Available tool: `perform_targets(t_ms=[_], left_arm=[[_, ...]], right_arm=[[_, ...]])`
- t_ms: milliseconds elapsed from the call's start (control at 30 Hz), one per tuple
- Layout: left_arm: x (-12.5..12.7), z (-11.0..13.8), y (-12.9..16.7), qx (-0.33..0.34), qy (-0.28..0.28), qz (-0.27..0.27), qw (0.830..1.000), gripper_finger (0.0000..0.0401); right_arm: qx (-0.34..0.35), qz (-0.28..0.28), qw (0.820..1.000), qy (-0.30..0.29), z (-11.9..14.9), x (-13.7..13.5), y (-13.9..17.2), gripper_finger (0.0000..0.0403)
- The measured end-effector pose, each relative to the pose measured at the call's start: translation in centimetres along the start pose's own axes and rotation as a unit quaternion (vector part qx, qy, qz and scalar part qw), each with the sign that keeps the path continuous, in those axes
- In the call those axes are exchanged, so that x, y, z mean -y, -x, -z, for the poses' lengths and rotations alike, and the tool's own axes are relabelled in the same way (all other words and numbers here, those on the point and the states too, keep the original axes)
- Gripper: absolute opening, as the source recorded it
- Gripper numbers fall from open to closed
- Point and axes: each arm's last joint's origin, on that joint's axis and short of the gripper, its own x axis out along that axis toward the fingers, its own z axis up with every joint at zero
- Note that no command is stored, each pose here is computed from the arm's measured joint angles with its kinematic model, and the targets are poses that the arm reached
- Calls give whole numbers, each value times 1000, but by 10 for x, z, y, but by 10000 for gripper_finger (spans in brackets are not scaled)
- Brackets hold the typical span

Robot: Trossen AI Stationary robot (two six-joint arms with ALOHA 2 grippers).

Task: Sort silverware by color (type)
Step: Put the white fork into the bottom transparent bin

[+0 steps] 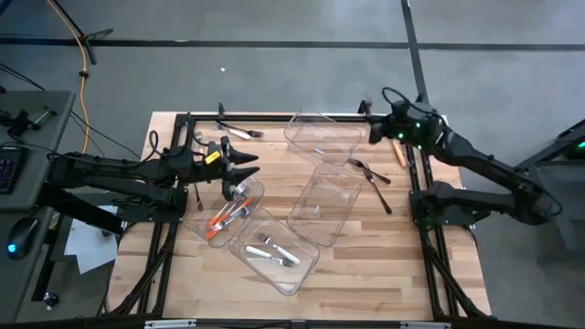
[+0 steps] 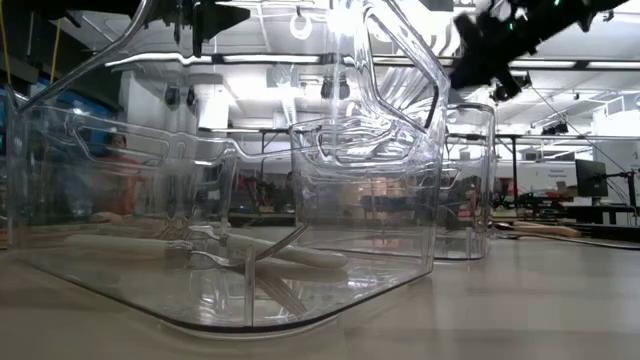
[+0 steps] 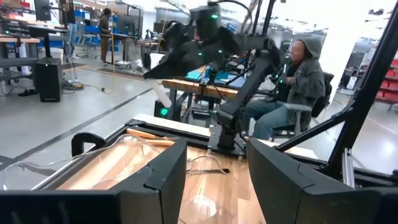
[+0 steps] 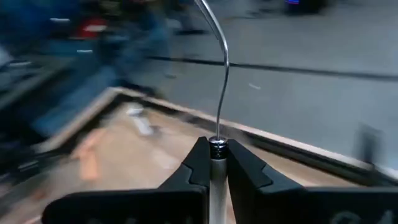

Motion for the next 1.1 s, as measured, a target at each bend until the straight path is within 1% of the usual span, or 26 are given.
perform_targets(t_ms=[133,267,400,500,600,700,1100], left_arm=[[2,-8,0,39,30,9,999,156],[2,-10,1,49,29,11,998,156],[2,-9,1,46,12,9,999,156],[2,-9,1,46,12,9,999,156],[2,-9,1,46,12,9,999,156],[2,-9,1,46,12,10,999,156],[2,-9,1,45,20,10,999,156]], right_arm=[[4,-106,993,43,8,-36,-1,14],[15,-193,978,72,22,-75,-8,14],[49,-270,959,76,36,-112,-17,14],[73,-308,946,66,47,-132,-27,14],[90,-331,938,57,58,-146,-37,14],[99,-340,934,52,65,-151,-45,14],[110,-348,930,45,64,-153,-45,14]])
